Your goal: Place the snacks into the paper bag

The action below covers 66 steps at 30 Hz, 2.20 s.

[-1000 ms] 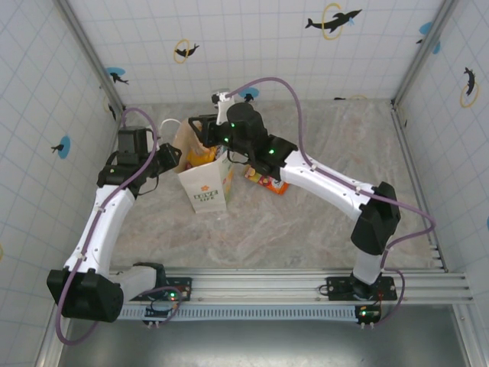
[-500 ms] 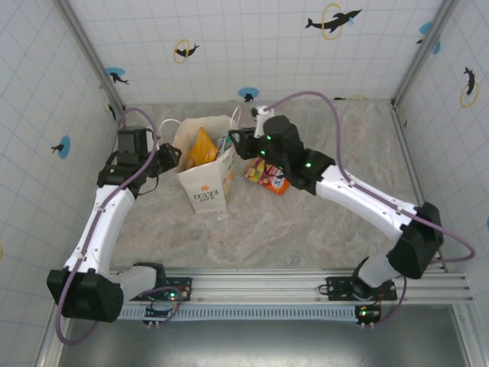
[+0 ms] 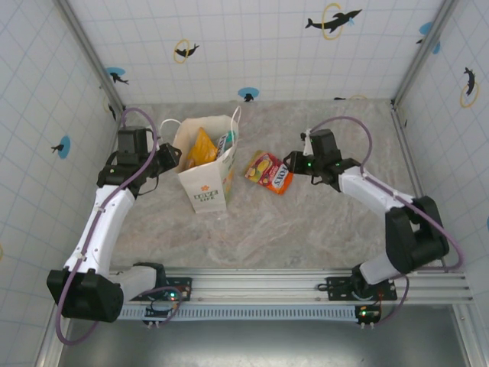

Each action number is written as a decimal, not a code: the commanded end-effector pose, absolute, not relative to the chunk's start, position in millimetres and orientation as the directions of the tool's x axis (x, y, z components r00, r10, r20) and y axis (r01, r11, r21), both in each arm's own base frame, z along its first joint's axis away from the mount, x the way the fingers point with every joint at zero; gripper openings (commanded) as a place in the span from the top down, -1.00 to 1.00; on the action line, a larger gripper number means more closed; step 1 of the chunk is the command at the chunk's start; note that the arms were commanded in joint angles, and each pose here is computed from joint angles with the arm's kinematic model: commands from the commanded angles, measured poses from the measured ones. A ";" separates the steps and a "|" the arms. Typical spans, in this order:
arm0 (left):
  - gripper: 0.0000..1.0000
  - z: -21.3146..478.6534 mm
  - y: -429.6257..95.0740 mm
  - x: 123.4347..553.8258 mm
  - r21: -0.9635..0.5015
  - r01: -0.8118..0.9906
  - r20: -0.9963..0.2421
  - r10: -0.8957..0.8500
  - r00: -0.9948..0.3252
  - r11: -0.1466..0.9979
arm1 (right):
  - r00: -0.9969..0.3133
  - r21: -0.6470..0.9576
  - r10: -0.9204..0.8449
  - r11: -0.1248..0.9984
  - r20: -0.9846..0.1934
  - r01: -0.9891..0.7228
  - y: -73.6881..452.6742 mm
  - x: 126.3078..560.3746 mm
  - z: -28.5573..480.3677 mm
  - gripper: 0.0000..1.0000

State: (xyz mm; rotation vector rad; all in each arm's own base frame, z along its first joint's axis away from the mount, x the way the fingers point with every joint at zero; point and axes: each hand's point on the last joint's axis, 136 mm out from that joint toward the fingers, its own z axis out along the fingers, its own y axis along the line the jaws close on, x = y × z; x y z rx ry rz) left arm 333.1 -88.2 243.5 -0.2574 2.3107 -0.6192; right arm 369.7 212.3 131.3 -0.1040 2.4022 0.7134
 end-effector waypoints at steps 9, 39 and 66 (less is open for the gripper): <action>0.49 236.8 -86.2 332.4 -0.507 -0.022 -0.589 -0.365 -0.721 0.862 | -0.852 0.568 0.048 0.765 -0.521 -0.304 225.1 435.4 75.7 -0.01; 0.49 240.2 -83.5 331.1 -0.500 -0.031 -0.595 -0.370 -0.713 0.865 | -0.953 0.665 -0.080 0.699 -0.291 -0.261 225.0 379.6 39.6 -0.04; 0.48 242.6 -85.0 328.0 -0.502 -0.011 -0.605 -0.361 -0.710 0.865 | -0.955 0.624 -0.039 0.749 -0.294 -0.223 247.6 356.7 5.9 0.69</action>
